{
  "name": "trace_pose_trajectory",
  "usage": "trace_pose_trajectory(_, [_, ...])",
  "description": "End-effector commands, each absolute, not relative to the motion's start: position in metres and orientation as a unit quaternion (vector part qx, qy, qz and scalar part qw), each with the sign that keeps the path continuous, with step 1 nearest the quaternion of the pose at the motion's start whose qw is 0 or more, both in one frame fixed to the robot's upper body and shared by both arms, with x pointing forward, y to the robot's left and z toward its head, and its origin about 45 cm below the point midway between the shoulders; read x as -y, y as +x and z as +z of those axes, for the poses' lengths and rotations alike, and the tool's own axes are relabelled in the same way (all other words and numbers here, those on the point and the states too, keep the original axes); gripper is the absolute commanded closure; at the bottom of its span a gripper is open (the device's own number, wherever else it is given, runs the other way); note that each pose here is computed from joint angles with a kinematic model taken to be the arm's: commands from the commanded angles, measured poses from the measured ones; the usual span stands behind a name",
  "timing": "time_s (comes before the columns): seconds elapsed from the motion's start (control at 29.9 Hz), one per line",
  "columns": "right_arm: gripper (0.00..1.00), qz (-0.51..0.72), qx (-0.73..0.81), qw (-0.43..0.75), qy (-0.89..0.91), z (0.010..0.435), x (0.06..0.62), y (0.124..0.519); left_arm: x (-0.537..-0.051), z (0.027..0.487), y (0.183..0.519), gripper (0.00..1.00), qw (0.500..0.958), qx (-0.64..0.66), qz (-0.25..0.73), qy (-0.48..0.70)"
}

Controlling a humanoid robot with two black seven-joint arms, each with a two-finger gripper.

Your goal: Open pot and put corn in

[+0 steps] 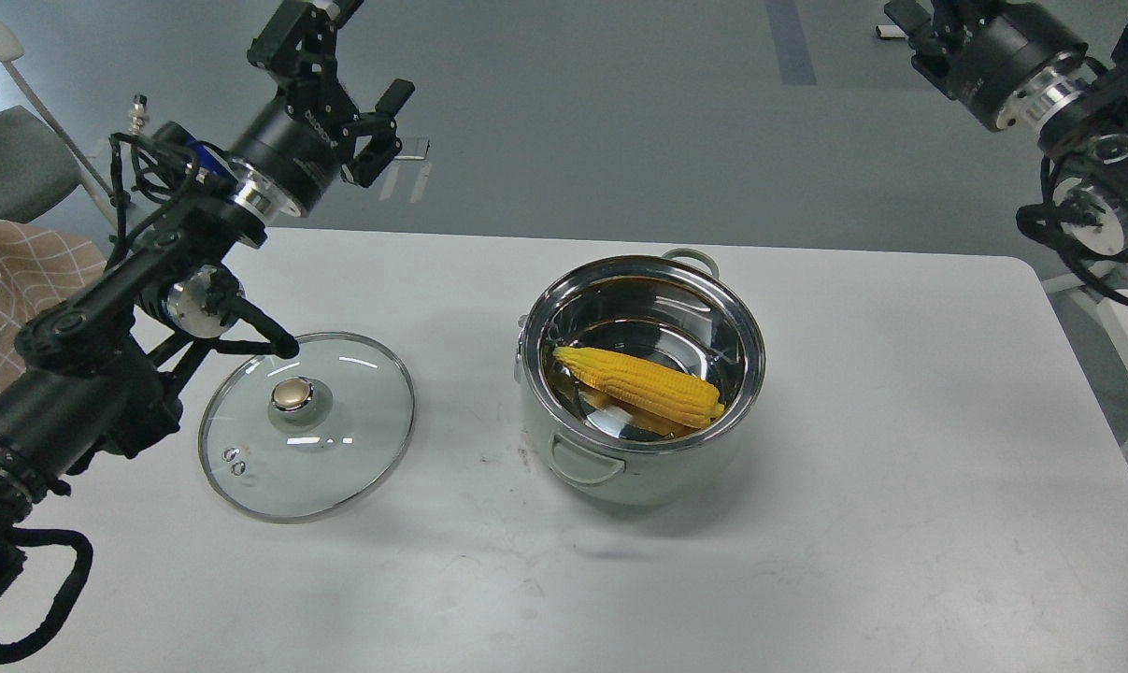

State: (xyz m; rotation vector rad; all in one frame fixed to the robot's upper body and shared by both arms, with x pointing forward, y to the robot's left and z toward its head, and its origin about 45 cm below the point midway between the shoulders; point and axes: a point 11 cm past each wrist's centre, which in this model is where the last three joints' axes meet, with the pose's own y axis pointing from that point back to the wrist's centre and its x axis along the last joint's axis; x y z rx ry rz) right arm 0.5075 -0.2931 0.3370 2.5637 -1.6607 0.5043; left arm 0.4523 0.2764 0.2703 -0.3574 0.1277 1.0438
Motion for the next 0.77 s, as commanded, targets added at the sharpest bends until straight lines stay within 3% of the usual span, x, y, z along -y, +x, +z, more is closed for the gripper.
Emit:
trace_pose_trajectory(0.0, [0.00,0.081,0.544,-0.028,0.835,0.298,0.284,0.499,-0.276,0.246,0.449,0.02,0.840,-0.101,0.497,-0.194])
trace_pose_trajectory(0.13, [0.00,0.024,0.555,-0.069,0.829,0.269,0.270,0.492,-0.292,0.221,0.449,0.02,0.815,-0.124,0.532,-0.192])
trace_pose_trajectory(0.33, [0.00,-0.036,0.556,-0.099,0.825,0.239,0.261,0.481,-0.285,0.213,0.447,0.02,0.814,-0.135,0.531,-0.194])
trace_pose_trajectory(0.74, [0.00,-0.050,0.563,-0.122,0.816,0.239,0.262,0.482,-0.275,0.196,0.437,0.02,0.812,-0.157,0.528,-0.194])
